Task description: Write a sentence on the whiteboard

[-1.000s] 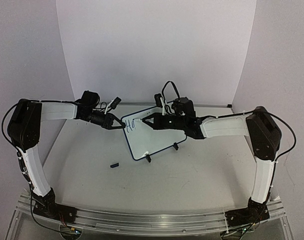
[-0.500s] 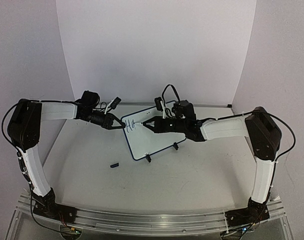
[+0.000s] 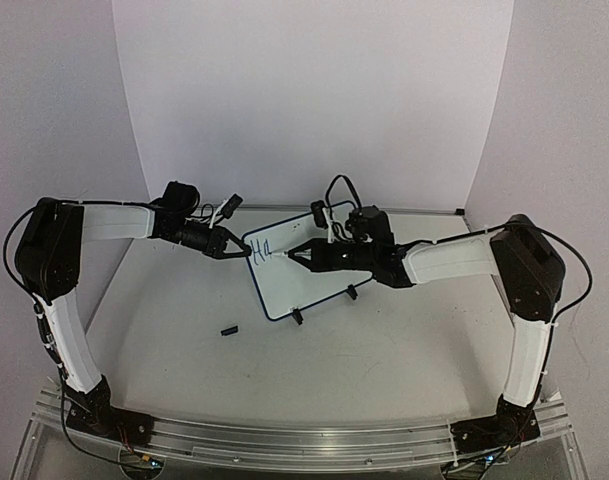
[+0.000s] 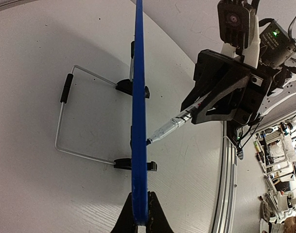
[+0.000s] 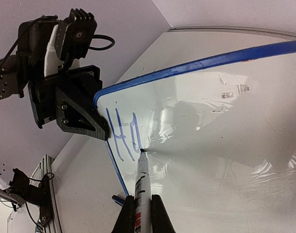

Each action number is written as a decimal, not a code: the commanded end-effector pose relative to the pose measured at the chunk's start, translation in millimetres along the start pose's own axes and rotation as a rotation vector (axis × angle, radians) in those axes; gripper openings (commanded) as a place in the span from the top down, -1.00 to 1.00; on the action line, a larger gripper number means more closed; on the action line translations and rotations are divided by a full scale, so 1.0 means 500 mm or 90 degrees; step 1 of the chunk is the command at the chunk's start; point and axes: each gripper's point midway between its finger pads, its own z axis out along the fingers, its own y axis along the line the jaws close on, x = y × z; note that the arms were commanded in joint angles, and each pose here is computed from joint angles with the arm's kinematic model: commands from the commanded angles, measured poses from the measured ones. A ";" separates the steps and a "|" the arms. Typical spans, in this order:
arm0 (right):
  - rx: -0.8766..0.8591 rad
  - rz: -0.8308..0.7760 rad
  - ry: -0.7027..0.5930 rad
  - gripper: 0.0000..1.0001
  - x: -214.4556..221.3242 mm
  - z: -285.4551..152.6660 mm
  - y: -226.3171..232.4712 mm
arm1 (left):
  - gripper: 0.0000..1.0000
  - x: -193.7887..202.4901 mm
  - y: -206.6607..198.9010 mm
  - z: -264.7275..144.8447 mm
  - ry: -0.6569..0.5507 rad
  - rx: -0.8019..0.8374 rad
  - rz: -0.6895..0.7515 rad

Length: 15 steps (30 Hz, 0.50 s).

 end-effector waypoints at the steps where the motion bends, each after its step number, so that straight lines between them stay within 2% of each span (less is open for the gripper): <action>1: 0.031 -0.011 -0.035 1.00 -0.039 -0.020 0.001 | 1.00 -0.016 -0.014 -0.006 0.005 -0.019 0.040; 15: -0.008 -0.046 -0.088 1.00 -0.107 -0.086 0.077 | 1.00 -0.015 -0.014 -0.007 0.006 -0.021 0.042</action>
